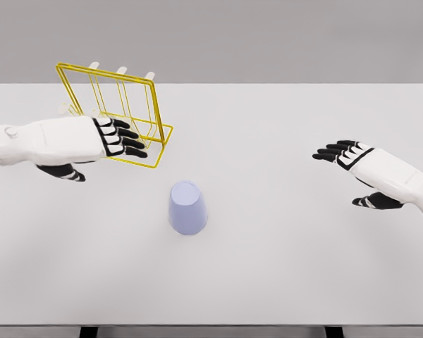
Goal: Place the cup on the cup holder with both arms
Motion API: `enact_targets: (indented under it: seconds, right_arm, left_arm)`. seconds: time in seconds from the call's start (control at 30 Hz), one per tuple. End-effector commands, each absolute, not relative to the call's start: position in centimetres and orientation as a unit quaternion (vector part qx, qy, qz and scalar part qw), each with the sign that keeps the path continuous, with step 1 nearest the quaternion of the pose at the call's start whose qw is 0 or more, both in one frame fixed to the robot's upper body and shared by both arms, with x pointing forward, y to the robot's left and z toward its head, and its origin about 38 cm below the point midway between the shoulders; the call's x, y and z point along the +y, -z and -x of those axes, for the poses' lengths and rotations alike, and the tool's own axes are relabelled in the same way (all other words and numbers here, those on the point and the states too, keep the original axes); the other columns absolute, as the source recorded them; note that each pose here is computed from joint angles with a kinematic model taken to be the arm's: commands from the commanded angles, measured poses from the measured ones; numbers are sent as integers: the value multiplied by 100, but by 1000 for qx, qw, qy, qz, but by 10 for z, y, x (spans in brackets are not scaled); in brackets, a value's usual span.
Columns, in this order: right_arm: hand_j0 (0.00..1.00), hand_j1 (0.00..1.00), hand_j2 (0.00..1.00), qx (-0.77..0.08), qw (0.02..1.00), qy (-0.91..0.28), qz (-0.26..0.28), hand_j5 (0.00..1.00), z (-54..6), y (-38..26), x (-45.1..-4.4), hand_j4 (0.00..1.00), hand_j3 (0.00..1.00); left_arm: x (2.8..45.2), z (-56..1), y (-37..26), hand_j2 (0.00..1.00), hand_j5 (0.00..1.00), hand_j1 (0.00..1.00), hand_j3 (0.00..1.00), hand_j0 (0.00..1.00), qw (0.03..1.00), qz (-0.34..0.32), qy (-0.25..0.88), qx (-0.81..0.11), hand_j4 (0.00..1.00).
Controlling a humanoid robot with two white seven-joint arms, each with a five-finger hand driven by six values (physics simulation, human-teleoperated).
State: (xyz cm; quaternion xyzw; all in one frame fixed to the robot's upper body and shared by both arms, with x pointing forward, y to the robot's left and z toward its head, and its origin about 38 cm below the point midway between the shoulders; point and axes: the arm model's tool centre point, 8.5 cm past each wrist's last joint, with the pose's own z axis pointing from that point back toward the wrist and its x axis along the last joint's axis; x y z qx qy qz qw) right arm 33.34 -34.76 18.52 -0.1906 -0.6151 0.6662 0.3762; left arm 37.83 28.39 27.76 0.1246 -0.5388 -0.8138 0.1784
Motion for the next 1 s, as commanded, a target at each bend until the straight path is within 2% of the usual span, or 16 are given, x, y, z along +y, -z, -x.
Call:
enact_targets:
  seconds: [0.0, 0.1, 0.27, 0.37, 0.7, 0.97]
  right_arm:
    - [100, 100, 100, -617, 377, -664, 189, 100, -333, -186, -348, 100, 100]
    - [100, 100, 100, -615, 377, -666, 190, 100, -333, -186, -349, 100, 100]
    - [100, 100, 100, -613, 378, -667, 190, 100, -332, -186, -350, 100, 100]
    - [100, 100, 100, -613, 378, -667, 189, 100, -332, -186, -349, 100, 100]
    - [100, 100, 100, -613, 379, -665, 194, 100, -332, -187, -352, 100, 100]
    - [100, 100, 100, -612, 381, -668, 188, 100, -331, -183, -350, 100, 100]
  left_arm:
    - [272, -372, -258, 100, 100, 100, 100, 100, 183, -81, 832, -517, 100]
    - [250, -375, -266, 100, 100, 100, 100, 100, 159, -46, 848, -503, 100]
    - [183, -374, -271, 100, 100, 100, 100, 100, 94, 35, 870, -483, 100]
    - [166, -372, -268, 100, 100, 100, 100, 100, 76, 51, 872, -481, 100]
    - [158, -377, -289, 100, 100, 100, 100, 100, 69, 48, 866, -494, 100]
    - [151, -403, -282, 100, 100, 100, 100, 100, 104, 53, 856, -503, 100]
